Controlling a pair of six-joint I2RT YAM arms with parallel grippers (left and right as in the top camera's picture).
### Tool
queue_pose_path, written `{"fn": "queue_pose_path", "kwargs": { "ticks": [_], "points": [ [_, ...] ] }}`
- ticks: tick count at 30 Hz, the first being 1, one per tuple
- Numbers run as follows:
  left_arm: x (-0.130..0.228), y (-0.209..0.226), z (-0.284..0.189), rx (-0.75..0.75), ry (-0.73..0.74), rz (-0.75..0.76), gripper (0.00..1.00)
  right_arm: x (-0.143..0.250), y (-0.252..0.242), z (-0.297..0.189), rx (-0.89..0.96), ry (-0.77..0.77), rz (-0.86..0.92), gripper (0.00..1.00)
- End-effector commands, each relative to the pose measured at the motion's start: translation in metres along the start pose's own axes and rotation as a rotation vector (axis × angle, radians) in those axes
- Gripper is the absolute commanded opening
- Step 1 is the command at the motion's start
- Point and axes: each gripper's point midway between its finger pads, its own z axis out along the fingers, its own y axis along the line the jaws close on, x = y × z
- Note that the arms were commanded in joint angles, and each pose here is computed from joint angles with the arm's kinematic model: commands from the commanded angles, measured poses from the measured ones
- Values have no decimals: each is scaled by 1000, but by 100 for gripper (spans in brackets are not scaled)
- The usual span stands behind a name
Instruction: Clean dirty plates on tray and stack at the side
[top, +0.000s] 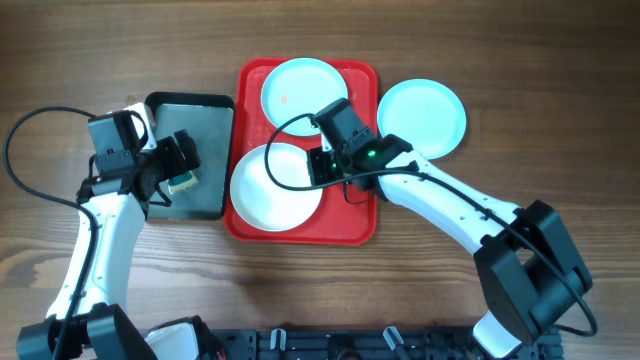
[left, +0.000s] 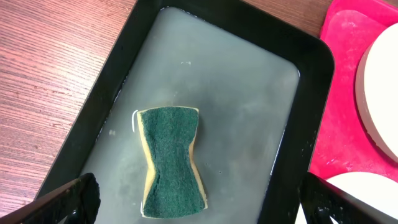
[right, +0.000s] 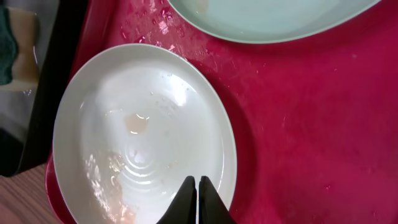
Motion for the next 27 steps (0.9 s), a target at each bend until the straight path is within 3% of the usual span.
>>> {"fn": "queue_pose_path", "kwargs": {
  "ticks": [1,2,4,6,27],
  "points": [
    [-4,-1,-2,9,-12,4,100,-14,12,-11,-31,-47,-20,4],
    [-4,-1,-2,9,-11,4,100,-14,12,-11,-31,-48,-20,4],
    [-4,-1,-2,9,-12,4,100,-13,11,-10,-29,-44,-19,19],
    [-4,-1,-2,9,-12,3,100,-11,9,-9,-22,-40,-16,23],
    [-4,-1,-2,9,-12,4,100,19,-16,55,28,53,47,23]
  ]
}}
